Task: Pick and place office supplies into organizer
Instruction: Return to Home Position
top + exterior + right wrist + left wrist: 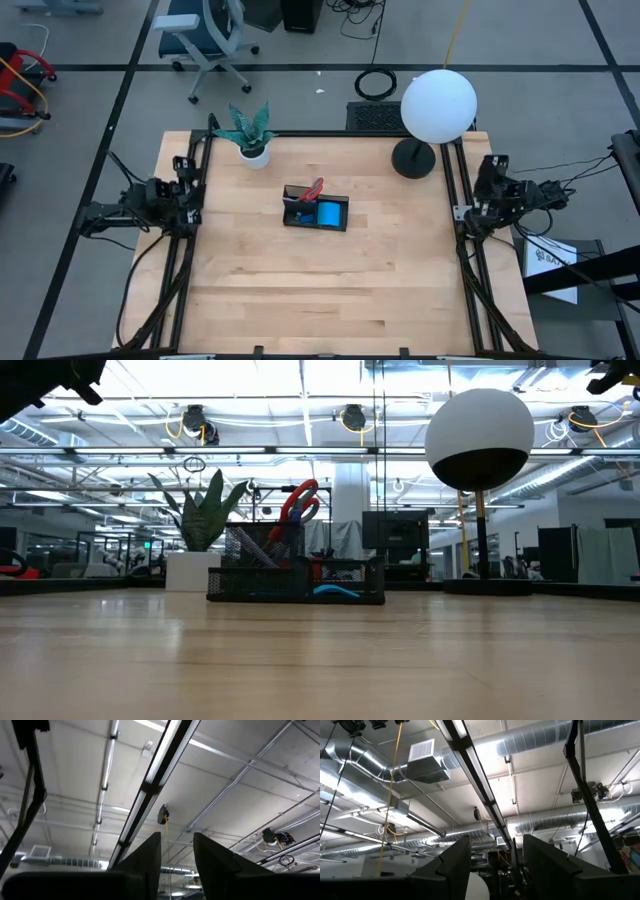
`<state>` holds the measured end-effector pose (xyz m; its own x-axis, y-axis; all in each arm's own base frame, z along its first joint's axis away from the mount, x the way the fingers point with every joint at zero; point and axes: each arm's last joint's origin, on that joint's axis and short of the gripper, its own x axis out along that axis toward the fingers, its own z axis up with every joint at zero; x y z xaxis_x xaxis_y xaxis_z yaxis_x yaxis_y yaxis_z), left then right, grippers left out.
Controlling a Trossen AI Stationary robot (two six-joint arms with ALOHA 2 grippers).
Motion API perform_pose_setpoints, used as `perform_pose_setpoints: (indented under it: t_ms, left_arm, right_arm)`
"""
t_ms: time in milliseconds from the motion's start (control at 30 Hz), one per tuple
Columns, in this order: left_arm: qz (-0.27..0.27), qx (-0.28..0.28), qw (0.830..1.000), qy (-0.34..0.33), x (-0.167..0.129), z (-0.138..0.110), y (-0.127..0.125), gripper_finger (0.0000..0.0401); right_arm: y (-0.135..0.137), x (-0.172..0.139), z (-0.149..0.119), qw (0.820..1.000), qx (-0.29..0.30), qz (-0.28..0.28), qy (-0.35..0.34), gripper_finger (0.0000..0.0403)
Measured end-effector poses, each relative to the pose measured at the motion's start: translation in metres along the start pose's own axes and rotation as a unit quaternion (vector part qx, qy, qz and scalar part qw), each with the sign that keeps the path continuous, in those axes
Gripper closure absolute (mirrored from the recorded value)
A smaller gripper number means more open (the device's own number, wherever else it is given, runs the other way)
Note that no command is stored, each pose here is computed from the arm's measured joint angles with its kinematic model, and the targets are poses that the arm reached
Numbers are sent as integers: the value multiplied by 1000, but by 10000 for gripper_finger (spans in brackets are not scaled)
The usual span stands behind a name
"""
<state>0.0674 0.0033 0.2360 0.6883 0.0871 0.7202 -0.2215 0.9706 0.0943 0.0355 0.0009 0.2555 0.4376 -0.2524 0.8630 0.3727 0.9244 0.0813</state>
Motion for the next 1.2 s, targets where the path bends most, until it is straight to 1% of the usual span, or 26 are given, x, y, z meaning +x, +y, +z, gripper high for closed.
perform_pose_setpoints:
  t_ms: [100, 233, 300, 433, 500, 600, 667, 767, 933, 1000, 1067, 1133, 1200]
  left_arm:
    - [-3, 1, 1000, 13, 0, -2, -1, 213]
    - [-22, 3, 999, 36, 0, -7, -2, 213]
    - [-28, 7, 998, 54, -1, -11, -3, 213]
    - [-38, 30, 993, 112, -3, -22, -5, 213]
    - [-38, 43, 987, 147, -4, -28, -6, 213]
    - [-51, 60, 977, 199, -8, -38, -8, 213]
    - [-60, 67, 968, 233, -11, -44, -9, 213]
    - [-56, 78, 954, 283, -16, -53, -9, 213]
    - [-25, 92, 926, 366, -26, -65, -8, 213]
    - [-15, 87, 922, 376, -26, -66, -7, 213]
    - [-15, 86, 918, 387, -26, -67, -8, 213]
    - [-17, 89, 915, 393, -26, -69, -8, 212]
    - [-20, 96, 910, 402, -26, -71, -8, 213]
  right_arm:
    - [3, 0, -5, 999, -25, 10, 28, 298]
    - [7, -1, -15, 995, -48, 6, 92, 298]
    - [10, -3, -20, 991, -58, 22, 118, 298]
    - [16, -6, -30, 980, -91, 60, 164, 298]
    - [19, -9, -37, 971, -116, 80, 192, 298]
    - [21, -13, -44, 958, -139, 93, 233, 298]
    - [23, -17, -51, 946, -151, 103, 269, 298]
    - [26, -24, -61, 922, -180, 130, 317, 298]
    - [27, -39, -76, 871, -234, 182, 392, 298]
    - [26, -45, -81, 849, -253, 196, 420, 298]
    - [24, -48, -84, 838, -267, 184, 438, 298]
    - [21, -47, -85, 833, -284, 150, 451, 298]
    - [19, -47, -86, 828, -296, 127, 459, 298]
